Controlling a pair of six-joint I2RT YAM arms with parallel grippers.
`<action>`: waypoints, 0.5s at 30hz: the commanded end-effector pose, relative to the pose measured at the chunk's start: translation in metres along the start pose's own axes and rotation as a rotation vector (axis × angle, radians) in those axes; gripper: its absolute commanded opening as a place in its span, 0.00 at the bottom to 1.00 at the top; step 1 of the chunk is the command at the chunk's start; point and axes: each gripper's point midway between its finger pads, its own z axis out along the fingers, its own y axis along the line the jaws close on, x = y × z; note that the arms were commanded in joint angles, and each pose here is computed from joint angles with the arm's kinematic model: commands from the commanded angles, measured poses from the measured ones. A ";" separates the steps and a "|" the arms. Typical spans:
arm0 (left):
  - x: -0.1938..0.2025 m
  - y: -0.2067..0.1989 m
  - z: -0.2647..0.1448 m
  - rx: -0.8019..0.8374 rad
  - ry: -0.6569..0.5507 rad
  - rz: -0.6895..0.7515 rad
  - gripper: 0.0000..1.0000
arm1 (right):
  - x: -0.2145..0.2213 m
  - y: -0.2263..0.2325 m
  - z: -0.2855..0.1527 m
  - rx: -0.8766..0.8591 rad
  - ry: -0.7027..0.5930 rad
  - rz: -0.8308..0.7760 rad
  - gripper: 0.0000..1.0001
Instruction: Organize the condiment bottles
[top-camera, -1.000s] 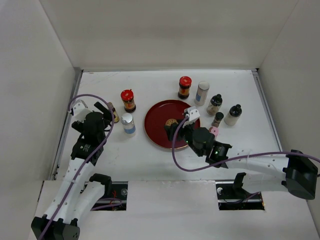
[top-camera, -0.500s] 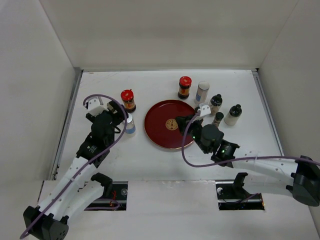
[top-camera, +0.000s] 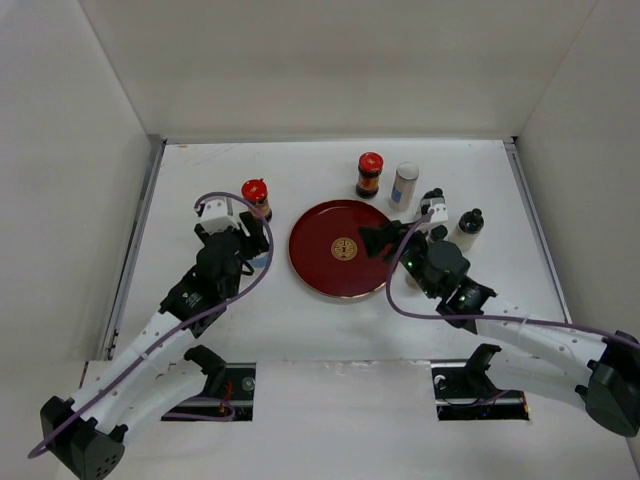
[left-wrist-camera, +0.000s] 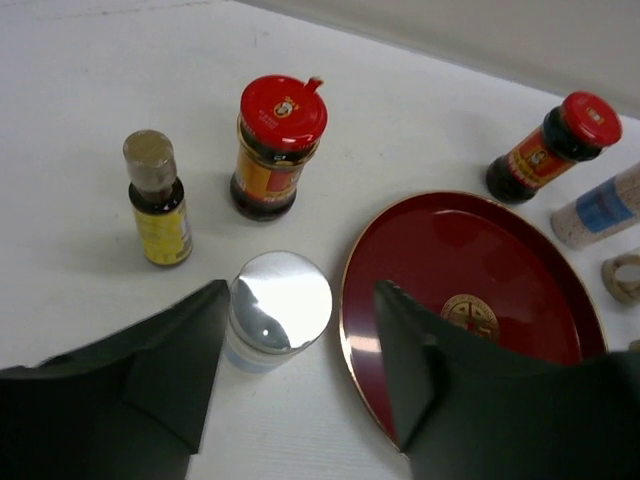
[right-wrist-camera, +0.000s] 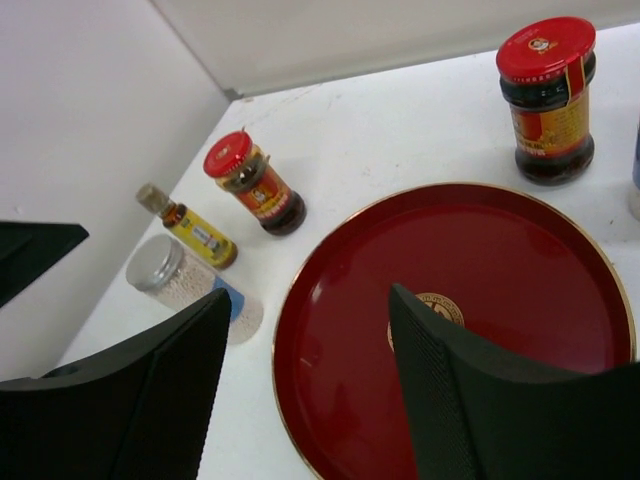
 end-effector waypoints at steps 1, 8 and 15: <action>0.008 0.013 -0.001 -0.064 0.007 0.070 0.66 | -0.010 0.015 -0.003 -0.080 -0.045 0.028 0.71; 0.029 0.012 0.006 -0.081 0.072 0.126 0.76 | -0.006 0.017 0.000 -0.090 -0.026 0.024 0.74; 0.042 0.012 0.020 -0.109 0.111 0.158 0.76 | -0.006 0.017 0.000 -0.091 -0.028 0.023 0.75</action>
